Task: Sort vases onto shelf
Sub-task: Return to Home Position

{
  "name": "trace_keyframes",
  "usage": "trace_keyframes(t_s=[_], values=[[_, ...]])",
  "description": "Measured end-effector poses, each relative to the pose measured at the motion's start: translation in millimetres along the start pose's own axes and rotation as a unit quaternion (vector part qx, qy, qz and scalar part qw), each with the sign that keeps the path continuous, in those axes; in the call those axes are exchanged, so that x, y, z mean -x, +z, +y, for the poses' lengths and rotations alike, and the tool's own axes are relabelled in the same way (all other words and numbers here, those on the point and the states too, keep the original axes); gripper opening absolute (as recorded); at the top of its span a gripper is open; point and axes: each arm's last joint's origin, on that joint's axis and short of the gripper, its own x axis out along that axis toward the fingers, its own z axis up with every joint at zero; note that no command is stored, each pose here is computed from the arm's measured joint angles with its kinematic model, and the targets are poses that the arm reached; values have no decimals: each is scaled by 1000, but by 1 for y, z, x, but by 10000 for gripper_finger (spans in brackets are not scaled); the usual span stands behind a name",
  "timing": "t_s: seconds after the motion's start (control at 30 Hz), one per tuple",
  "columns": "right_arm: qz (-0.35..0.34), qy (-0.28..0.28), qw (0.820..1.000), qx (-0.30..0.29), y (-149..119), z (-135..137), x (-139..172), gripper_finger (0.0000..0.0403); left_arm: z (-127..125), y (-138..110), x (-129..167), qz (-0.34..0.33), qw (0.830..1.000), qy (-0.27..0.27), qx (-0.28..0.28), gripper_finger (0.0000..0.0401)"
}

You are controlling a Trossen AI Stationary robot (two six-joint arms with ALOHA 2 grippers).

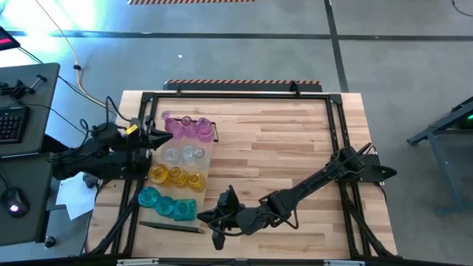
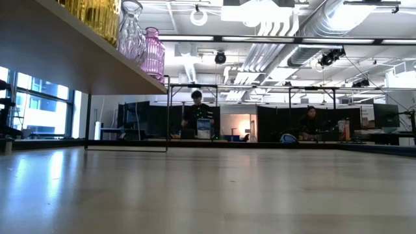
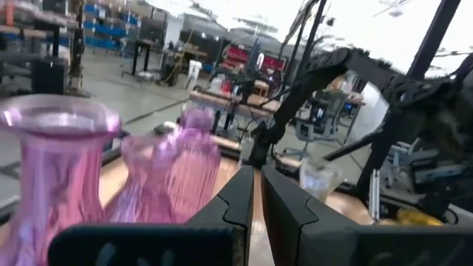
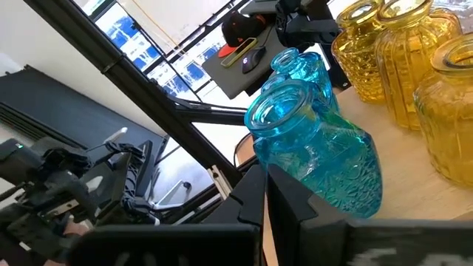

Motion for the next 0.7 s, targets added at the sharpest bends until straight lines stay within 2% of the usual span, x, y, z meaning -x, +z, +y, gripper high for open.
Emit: trace_keyframes(t_s=[0.2, 0.7], values=[[-10, -9, 1000, 5, 0, 0, 1, 0, 3, -10, -5, 0, 1000, 4, 10, 21], [-11, -10, 1000, 7, 0, 1, 1, 0, 5, -12, -5, 10, 1000, 26, 1, 21]])
